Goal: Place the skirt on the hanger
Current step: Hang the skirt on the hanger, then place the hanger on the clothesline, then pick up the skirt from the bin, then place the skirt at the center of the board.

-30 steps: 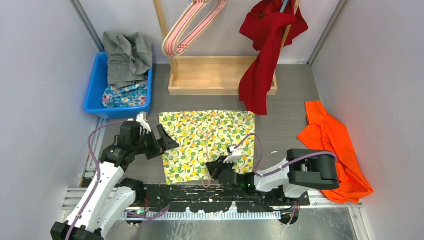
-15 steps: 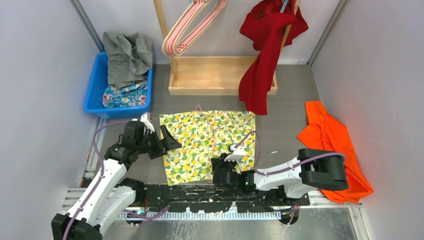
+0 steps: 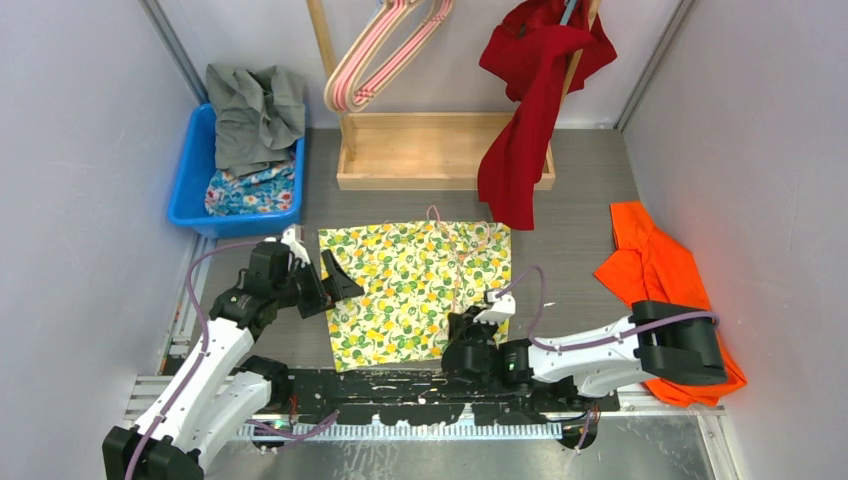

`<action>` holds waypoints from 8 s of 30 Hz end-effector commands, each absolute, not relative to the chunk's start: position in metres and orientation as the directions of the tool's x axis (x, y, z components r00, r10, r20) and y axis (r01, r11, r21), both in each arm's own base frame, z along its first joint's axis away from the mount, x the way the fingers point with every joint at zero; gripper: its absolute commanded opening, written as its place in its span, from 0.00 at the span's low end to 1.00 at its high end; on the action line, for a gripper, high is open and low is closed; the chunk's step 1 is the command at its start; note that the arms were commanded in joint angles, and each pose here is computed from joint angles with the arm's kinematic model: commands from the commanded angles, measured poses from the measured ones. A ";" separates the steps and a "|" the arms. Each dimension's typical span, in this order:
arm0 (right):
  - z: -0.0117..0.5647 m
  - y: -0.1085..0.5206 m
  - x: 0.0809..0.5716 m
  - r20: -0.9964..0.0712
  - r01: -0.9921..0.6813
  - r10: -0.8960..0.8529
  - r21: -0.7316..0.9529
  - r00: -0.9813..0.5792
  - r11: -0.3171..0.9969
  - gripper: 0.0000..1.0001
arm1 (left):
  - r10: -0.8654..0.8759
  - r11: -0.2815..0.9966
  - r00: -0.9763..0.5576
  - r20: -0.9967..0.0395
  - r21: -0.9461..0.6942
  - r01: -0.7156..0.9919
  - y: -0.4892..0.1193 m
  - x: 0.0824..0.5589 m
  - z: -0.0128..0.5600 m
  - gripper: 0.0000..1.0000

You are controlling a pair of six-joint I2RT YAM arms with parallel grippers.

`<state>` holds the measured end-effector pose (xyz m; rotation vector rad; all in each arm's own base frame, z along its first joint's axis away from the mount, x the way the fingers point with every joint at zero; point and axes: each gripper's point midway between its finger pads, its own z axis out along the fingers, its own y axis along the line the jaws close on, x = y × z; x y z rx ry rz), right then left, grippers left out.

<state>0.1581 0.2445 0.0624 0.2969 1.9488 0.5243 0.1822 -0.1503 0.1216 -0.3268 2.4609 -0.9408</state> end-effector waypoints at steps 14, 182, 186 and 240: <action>0.103 0.288 0.154 -0.884 -0.165 0.294 0.372 -0.364 0.913 0.01 | -0.391 0.722 -0.832 -0.393 -0.692 -0.013 -0.153 0.190 0.131 0.93; 0.254 0.140 0.247 -0.786 -0.229 0.406 0.550 -0.465 0.803 0.63 | -0.540 0.688 -0.466 -0.701 -0.049 -0.724 0.141 0.521 0.114 0.00; 0.253 0.141 0.245 -0.779 -0.231 0.421 0.566 -0.466 0.791 0.62 | -0.566 0.690 -0.390 -0.727 -0.159 -0.706 0.125 0.510 0.157 0.00; 0.334 0.089 0.153 -0.815 -0.244 0.479 0.562 -0.325 0.790 0.63 | -0.625 0.449 -0.363 -0.691 -0.699 0.557 -0.123 0.224 0.605 0.06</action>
